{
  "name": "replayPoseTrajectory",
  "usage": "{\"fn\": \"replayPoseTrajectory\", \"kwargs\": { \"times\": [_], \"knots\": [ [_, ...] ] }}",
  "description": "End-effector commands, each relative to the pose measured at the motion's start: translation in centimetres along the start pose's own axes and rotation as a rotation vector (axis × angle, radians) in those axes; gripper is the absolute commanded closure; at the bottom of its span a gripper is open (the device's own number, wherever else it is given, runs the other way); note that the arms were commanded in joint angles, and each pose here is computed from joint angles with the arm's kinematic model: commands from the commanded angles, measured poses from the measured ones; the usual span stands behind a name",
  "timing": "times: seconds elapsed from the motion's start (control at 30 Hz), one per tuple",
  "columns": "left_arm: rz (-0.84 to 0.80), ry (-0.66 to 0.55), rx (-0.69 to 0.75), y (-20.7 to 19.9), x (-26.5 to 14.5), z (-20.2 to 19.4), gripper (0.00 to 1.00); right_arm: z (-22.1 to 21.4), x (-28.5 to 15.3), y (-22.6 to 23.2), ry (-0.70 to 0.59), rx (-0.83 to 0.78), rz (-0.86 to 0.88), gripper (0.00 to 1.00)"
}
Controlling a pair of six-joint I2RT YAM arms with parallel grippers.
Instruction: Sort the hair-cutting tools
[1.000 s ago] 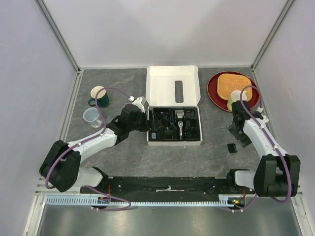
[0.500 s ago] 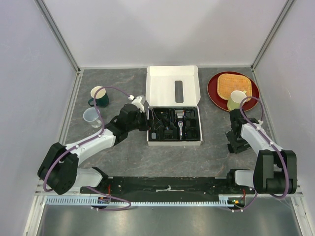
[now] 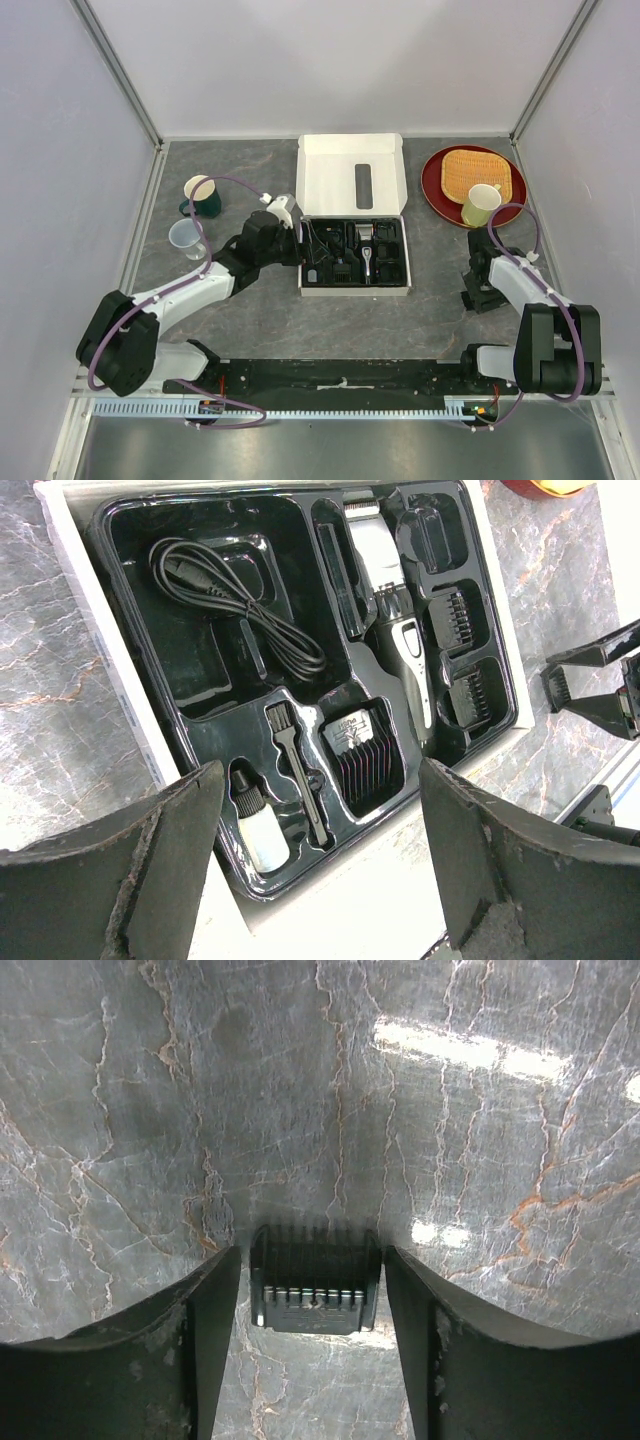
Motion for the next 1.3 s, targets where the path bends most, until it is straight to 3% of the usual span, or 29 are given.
{"fn": "replayPoseTrajectory", "kwargs": {
  "times": [0.0,0.07,0.13,0.5,1.03,1.27],
  "knots": [
    [-0.031,-0.053,0.036,-0.5,-0.7,1.5,0.15,0.3,0.6,0.5,-0.04,0.056,0.038,0.37],
    [-0.031,-0.057,0.033,-0.6,-0.9,1.6,0.16,0.1,0.8,0.2,-0.027,0.056,0.037,0.47],
    [-0.032,-0.056,0.026,-0.6,-1.0,1.5,0.16,-0.2,1.0,0.0,-0.008,0.053,0.04,0.5],
    [-0.086,-0.081,0.035,-1.5,-2.1,2.2,0.16,-0.7,-1.1,1.4,0.138,0.041,0.147,0.57],
    [-0.423,-0.142,-0.052,-5.1,-1.5,2.7,0.17,-0.4,-11.6,5.9,0.459,0.062,0.671,0.62],
    [-0.432,-0.207,0.063,-9.1,0.4,4.7,0.18,-0.7,-14.7,7.0,0.623,-0.023,0.785,0.62]
  ]
}}
Point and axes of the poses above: each gripper's point midway between its finger pads, its own x axis out along the fingers, its own y axis along the line the jaws close on, z = x × y, the point moved 9 cm from there along -x, back along the fingers, and after that the axes turned 10 degrees about x, right-handed, at the moved point
